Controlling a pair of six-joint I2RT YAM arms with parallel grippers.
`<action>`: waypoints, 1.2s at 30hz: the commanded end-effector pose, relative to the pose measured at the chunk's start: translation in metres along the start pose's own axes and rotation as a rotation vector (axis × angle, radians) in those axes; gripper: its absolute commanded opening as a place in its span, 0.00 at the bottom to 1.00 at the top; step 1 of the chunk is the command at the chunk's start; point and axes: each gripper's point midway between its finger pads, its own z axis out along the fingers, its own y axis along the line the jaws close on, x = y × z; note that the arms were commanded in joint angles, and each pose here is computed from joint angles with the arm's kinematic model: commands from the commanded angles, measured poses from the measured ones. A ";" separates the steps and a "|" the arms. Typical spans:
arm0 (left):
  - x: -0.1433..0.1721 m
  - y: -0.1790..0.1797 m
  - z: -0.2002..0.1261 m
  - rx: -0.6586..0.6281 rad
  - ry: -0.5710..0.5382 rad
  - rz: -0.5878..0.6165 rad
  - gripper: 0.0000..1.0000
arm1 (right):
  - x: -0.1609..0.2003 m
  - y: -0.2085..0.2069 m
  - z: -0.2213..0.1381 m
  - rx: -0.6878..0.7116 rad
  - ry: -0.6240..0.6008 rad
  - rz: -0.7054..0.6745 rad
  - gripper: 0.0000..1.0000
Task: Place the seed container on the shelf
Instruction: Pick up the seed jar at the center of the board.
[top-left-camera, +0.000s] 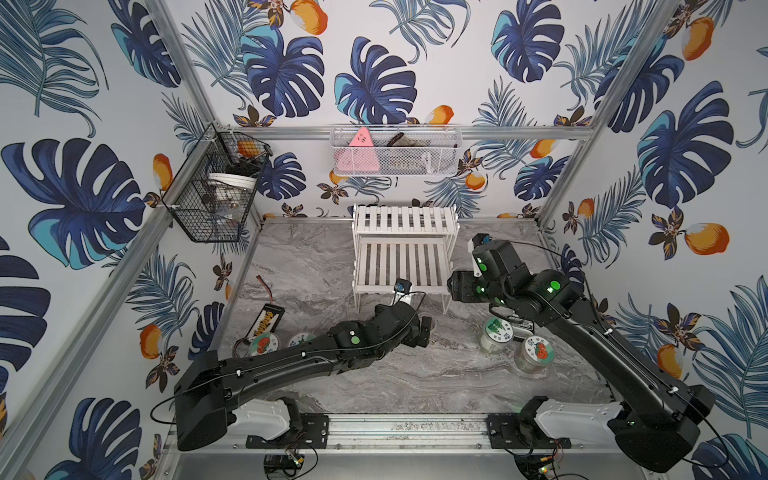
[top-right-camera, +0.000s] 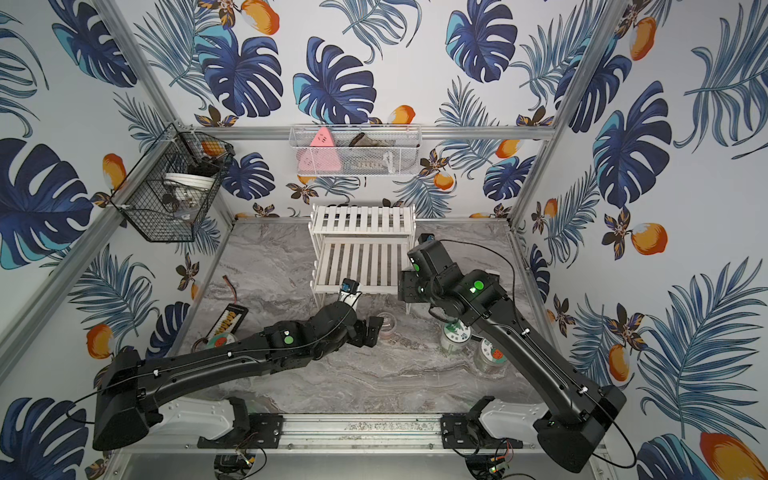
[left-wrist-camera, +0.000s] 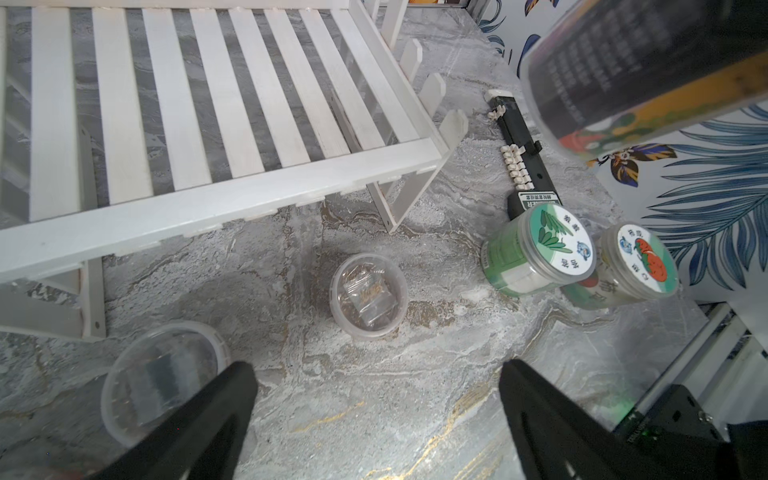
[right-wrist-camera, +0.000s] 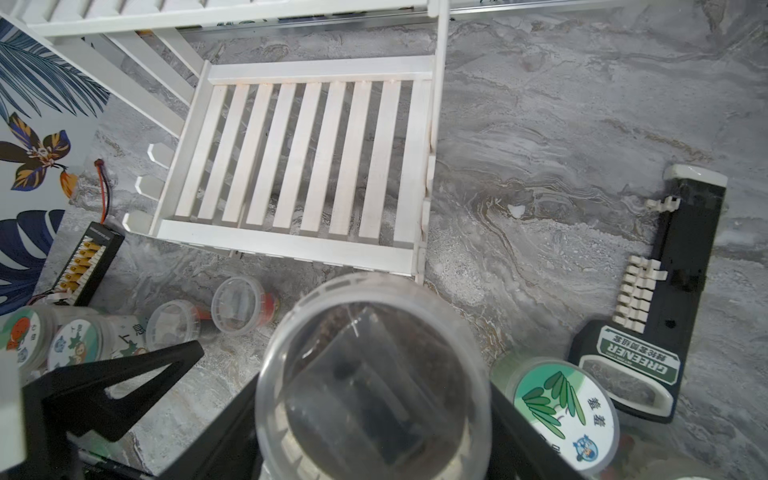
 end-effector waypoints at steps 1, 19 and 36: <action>-0.012 0.001 0.000 0.003 0.016 -0.031 0.99 | -0.012 0.010 0.000 -0.019 0.009 -0.058 0.74; -0.088 -0.007 -0.011 0.047 -0.113 -0.038 0.99 | -0.103 0.024 0.019 -0.018 -0.080 -0.074 0.74; -0.148 -0.004 -0.006 0.168 -0.153 -0.081 0.99 | -0.155 0.011 0.053 0.003 -0.100 -0.037 0.75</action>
